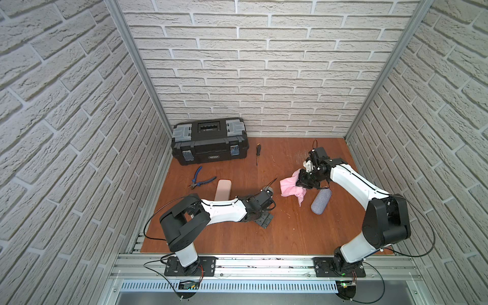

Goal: Wipe the eyeglass case
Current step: Move the eyeglass case from the center of the board, then adjust the eyeglass case at the center of the board.

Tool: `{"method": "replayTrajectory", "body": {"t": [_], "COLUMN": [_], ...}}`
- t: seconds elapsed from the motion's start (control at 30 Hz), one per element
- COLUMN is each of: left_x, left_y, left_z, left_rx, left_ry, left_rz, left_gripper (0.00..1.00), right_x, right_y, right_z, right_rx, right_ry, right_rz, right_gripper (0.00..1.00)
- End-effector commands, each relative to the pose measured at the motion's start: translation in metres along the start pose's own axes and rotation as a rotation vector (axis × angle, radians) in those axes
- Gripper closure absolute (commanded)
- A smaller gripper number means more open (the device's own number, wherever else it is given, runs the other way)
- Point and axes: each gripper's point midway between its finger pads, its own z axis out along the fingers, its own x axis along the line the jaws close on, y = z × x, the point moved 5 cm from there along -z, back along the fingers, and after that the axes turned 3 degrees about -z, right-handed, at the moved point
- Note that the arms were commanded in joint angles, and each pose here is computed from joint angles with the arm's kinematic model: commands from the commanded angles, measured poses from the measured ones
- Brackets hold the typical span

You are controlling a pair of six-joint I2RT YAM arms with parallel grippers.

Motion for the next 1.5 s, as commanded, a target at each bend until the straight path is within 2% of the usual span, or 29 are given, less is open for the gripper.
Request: {"method": "replayTrajectory", "body": {"t": [0.0, 0.23, 0.43, 0.7, 0.83, 0.9, 1.03, 1.23, 1.37, 1.47], "left_x": [-0.001, 0.007, 0.008, 0.011, 0.013, 0.011, 0.013, 0.009, 0.015, 0.022], "left_y": [0.002, 0.009, -0.002, -0.012, -0.003, 0.001, 0.003, 0.025, 0.022, 0.018], "left_z": [0.003, -0.002, -0.009, -0.012, -0.016, -0.017, -0.010, -0.002, 0.008, 0.009], "left_rx": [-0.061, -0.178, -0.226, -0.266, -0.261, -0.243, -0.198, -0.212, -0.172, -0.186], "left_ry": [0.017, 0.055, 0.017, 0.005, 0.023, 0.012, 0.036, 0.017, 0.034, 0.024], "left_rz": [0.031, 0.049, 0.117, 0.181, 0.141, 0.124, 0.090, 0.062, 0.053, 0.029], "left_gripper": [0.07, 0.13, 0.18, 0.22, 0.05, 0.02, 0.02, 0.02, 0.02, 0.08], "right_x": [0.005, 0.013, 0.056, 0.093, 0.071, 0.064, 0.049, 0.043, 0.042, 0.039], "right_y": [-0.009, -0.031, -0.041, -0.051, -0.028, -0.018, -0.005, -0.005, -0.007, -0.011], "right_z": [-0.004, 0.010, 0.032, 0.049, 0.032, 0.017, 0.000, 0.011, 0.018, 0.021], "right_rx": [0.012, 0.042, 0.081, 0.147, 0.087, 0.053, 0.015, 0.018, 0.025, 0.045], "right_ry": [-0.003, -0.141, -0.064, -0.021, -0.066, -0.050, -0.064, -0.056, -0.050, -0.069], "right_rz": [-0.010, -0.083, -0.124, -0.188, -0.149, -0.130, -0.107, -0.078, -0.074, -0.086], "right_gripper": [0.98, 0.98, 0.98, 0.98, 0.98, 0.98, 0.98, 0.98, 0.98, 0.98]}}
